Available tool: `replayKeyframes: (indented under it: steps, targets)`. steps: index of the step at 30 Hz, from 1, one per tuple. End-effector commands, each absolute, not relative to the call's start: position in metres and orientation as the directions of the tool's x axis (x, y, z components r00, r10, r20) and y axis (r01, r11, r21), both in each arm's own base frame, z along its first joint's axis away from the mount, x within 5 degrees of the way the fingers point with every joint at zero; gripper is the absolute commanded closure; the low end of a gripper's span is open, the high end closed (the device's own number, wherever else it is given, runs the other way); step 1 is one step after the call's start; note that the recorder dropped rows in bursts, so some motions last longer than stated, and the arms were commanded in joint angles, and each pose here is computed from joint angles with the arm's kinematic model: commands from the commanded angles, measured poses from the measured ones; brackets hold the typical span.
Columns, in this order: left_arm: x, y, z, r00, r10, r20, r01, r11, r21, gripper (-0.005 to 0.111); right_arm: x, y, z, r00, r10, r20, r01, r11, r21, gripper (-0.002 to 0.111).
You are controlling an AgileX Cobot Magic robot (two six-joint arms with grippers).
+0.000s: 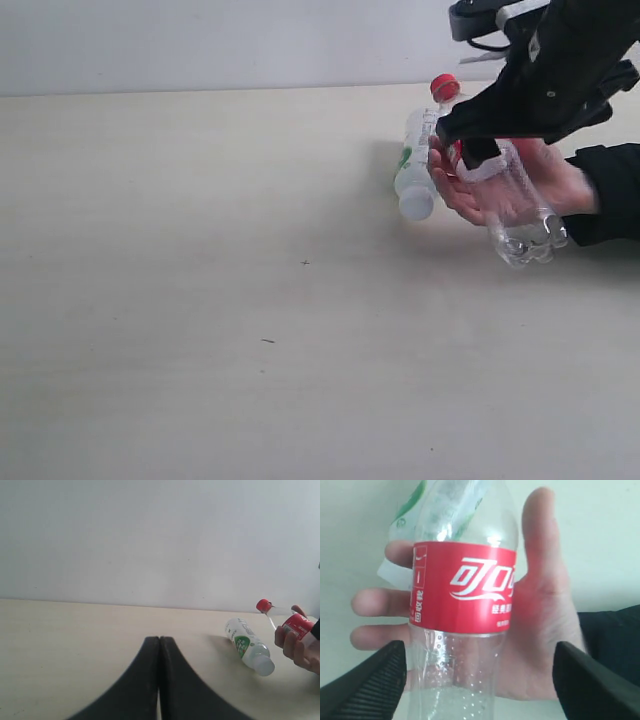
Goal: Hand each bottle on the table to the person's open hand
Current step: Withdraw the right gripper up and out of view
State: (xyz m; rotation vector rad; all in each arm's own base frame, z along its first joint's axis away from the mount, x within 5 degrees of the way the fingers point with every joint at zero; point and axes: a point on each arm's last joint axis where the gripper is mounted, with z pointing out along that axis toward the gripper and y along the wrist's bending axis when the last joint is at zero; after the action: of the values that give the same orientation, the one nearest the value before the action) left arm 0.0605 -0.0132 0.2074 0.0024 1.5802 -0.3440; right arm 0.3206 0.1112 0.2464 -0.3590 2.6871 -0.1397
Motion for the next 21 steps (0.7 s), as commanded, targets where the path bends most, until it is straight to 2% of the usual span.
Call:
replayKeyframes:
  steps: [1, 6, 8, 12, 15, 16, 17, 18, 21]
  targets:
    - [0.06, -0.013, 0.208, -0.039, -0.225, -0.974, 0.215, 0.95, -0.228, 0.107, 0.31, 0.104, 0.279, -0.828, -0.274, -0.489, -0.225, 0.961, -0.158, 0.032]
    - [0.06, -0.013, 0.208, -0.039, -0.225, -0.974, 0.215, 0.95, -0.228, 0.107, 0.29, 0.098, 0.307, -0.801, -0.288, -0.526, -0.244, 0.958, -0.153, 0.033]
    - [0.06, -0.013, 0.208, -0.039, -0.225, -0.974, 0.215, 0.95, -0.228, 0.107, 0.28, 0.094, 0.315, -0.798, -0.283, -0.532, -0.244, 0.959, -0.145, 0.037]
    - [0.06, -0.013, 0.208, -0.039, -0.225, -0.974, 0.215, 0.95, -0.228, 0.107, 0.254, 0.085, 0.311, -0.779, -0.301, -0.55, -0.269, 0.953, -0.141, 0.058]
    - [0.06, -0.013, 0.208, -0.039, -0.225, -0.974, 0.215, 0.95, -0.228, 0.107, 0.23, 0.078, 0.295, -0.726, -0.339, -0.598, -0.315, 0.937, -0.148, 0.079]
    - [0.06, -0.013, 0.208, -0.039, -0.225, -0.974, 0.215, 0.95, -0.228, 0.107, 0.211, 0.072, 0.288, -0.669, -0.346, -0.658, -0.336, 0.93, -0.147, 0.094]
    - [0.06, -0.013, 0.208, -0.039, -0.225, -0.974, 0.215, 0.95, -0.228, 0.107, 0.202, 0.069, 0.291, -0.625, -0.335, -0.706, -0.338, 0.93, -0.142, 0.1]
    - [0.06, -0.013, 0.208, -0.039, -0.225, -0.974, 0.215, 0.95, -0.228, 0.107, 0.183, 0.065, 0.303, -0.507, -0.279, -0.816, -0.337, 0.935, -0.111, 0.108]
    - [0.06, -0.013, 0.208, -0.039, -0.225, -0.974, 0.215, 0.95, -0.228, 0.107, 0.144, 0.05, 0.332, -0.311, -0.278, -0.909, -0.354, 0.921, -0.16, 0.108]
